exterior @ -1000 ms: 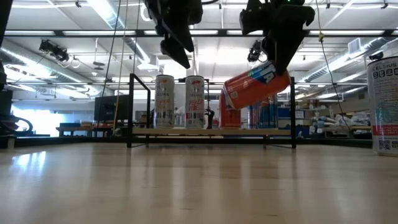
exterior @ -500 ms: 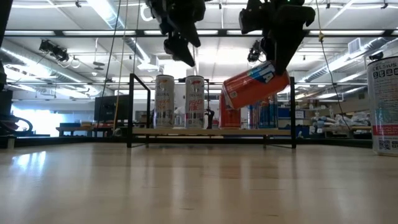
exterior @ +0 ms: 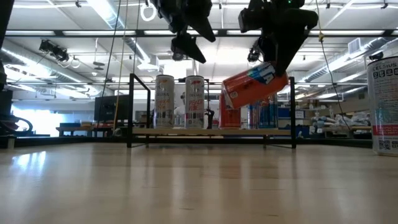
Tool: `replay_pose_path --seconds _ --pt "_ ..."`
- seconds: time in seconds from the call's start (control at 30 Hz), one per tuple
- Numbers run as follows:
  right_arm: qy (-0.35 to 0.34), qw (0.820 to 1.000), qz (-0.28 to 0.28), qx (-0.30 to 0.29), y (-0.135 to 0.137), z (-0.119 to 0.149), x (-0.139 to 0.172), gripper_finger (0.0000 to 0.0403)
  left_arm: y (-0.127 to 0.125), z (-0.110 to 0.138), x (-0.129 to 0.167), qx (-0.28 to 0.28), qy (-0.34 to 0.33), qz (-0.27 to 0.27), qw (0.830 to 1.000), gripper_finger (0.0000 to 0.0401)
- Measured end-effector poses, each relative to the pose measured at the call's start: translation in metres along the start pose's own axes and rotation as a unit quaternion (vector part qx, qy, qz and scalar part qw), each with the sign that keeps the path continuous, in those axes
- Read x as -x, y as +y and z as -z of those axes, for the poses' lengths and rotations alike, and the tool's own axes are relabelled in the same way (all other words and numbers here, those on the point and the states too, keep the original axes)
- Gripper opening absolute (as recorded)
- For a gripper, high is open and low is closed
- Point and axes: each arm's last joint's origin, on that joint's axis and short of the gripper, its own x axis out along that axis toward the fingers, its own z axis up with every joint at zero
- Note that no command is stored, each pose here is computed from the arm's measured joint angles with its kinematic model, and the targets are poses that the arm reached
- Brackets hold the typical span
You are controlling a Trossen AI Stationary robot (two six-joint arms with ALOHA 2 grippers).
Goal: Place canned beverage on shelf
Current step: Put the orange soda can aligned with the other orange soda can on the shelf
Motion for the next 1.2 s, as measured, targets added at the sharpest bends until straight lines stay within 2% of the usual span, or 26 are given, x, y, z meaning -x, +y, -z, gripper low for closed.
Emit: replay_pose_path --seconds 0.2,0.37,0.53,0.7,0.83,1.0,1.2 --pt "-0.012 1.0 -0.007 0.021 -0.005 -0.003 0.0 0.0293 0.003 0.001 -0.014 -0.011 0.014 0.048 0.999 0.039" --pt "-0.011 0.999 -0.023 0.027 -0.01 -0.002 -0.002 0.0293 0.003 0.003 -0.027 -0.05 0.025 0.082 0.995 0.039" --pt "-0.019 0.998 -0.049 0.032 -0.011 -0.004 -0.002 0.0293 -0.001 0.003 -0.028 -0.11 0.017 0.086 0.99 0.039" --pt "-0.029 0.998 -0.051 0.032 -0.01 -0.006 -0.002 0.0293 -0.009 0.001 -0.029 -0.169 -0.003 0.091 0.981 0.039" --pt "-0.03 0.998 -0.052 0.026 -0.007 -0.006 -0.001 0.0293 -0.014 0.005 -0.04 -0.206 0.01 0.08 0.975 0.039" --pt "-0.034 0.998 -0.054 0.029 -0.002 -0.007 0.0 0.0293 -0.014 0.005 -0.051 -0.219 0.006 0.078 0.973 0.039" --pt "-0.041 0.997 -0.056 0.037 0.004 -0.008 0.001 0.0293 -0.013 0.006 -0.063 -0.209 0.009 0.078 0.975 0.039"
